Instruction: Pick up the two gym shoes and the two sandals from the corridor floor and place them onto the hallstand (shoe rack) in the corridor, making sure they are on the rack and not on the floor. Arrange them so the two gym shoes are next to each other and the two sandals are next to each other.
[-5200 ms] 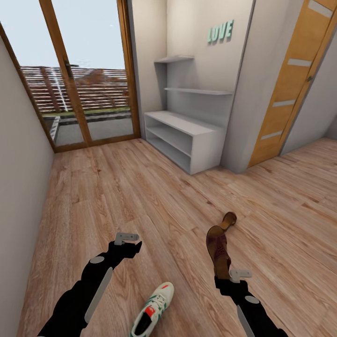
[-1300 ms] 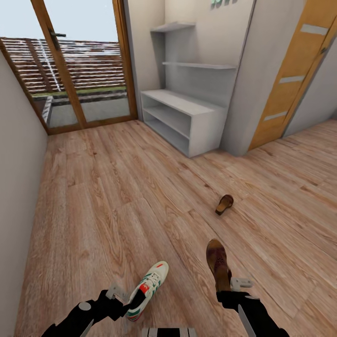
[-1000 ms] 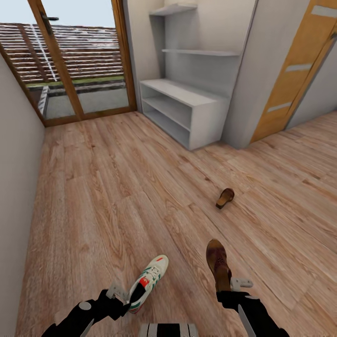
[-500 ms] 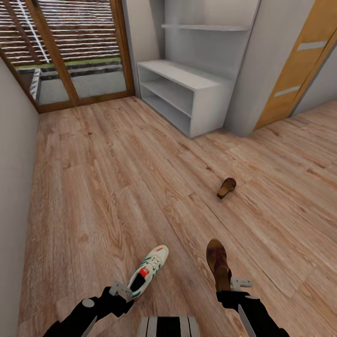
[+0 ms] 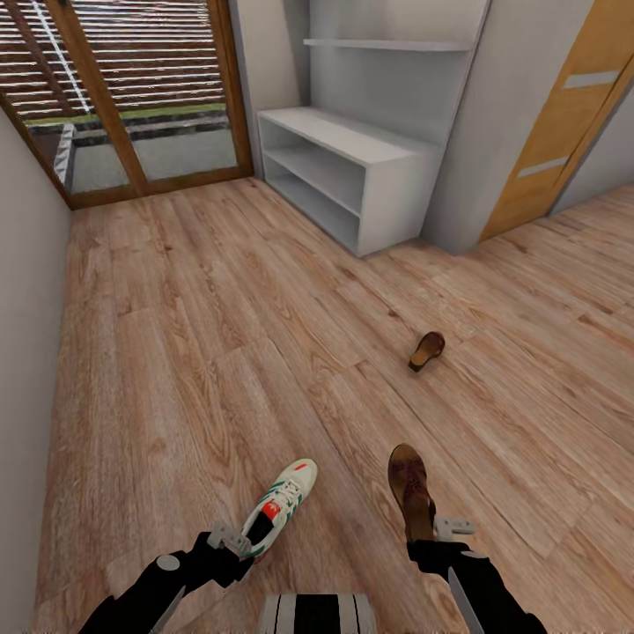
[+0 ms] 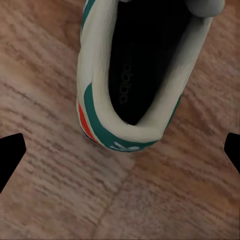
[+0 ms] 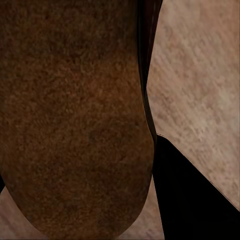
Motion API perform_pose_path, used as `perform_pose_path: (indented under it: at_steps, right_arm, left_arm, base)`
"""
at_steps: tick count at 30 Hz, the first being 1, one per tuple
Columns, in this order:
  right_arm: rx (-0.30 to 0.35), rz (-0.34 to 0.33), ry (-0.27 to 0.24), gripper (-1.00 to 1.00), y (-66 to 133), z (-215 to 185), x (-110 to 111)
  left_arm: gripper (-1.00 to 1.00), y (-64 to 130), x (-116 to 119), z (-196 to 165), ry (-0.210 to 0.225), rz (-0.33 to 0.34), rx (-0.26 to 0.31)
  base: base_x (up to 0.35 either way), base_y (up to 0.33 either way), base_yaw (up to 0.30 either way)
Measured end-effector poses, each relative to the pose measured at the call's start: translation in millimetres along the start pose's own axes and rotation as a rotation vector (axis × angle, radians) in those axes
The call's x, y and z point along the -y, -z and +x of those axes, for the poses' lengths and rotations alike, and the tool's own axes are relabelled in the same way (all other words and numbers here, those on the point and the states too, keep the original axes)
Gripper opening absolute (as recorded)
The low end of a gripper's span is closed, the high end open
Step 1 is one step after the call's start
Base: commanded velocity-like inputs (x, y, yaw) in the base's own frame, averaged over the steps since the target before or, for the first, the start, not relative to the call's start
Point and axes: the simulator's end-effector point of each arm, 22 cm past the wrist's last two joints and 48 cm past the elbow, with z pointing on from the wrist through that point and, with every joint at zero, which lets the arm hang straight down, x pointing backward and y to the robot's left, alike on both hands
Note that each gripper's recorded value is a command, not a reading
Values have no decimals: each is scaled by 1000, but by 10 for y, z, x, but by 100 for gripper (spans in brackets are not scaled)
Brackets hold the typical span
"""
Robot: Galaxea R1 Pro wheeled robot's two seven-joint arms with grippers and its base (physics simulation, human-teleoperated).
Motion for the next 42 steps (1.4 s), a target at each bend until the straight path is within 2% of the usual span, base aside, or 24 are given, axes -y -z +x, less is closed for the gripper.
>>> perform_pose_path:
  at_steps: [6,14,21,29,34,42]
  right_arm:
    - [-31,2,1,-100,-87,138,4]
    - [-33,2,1,-100,-94,148,5]
    - [-34,2,1,-100,-94,149,5]
    - [-35,2,1,-100,-97,155,5]
    - [-62,3,2,-100,-168,277,10]
    - [-65,4,2,-100,-175,291,11]
  left_arm:
    - [100,-79,-14,18,0,5,-9]
    - [100,-85,-50,30,-62,-8,-23]
    - [100,-44,-66,-273,-97,-15,36]
    - [100,-43,-92,-420,-104,-20,58]
    - [100,-121,-71,-310,-96,-9,37]
    - [100,-128,-75,-296,-96,-9,34]
  base:
    - [0,0,0]
    - [0,0,0]
    - [0,0,0]
    - [0,0,0]
    - [0,0,0]
    - [0,0,0]
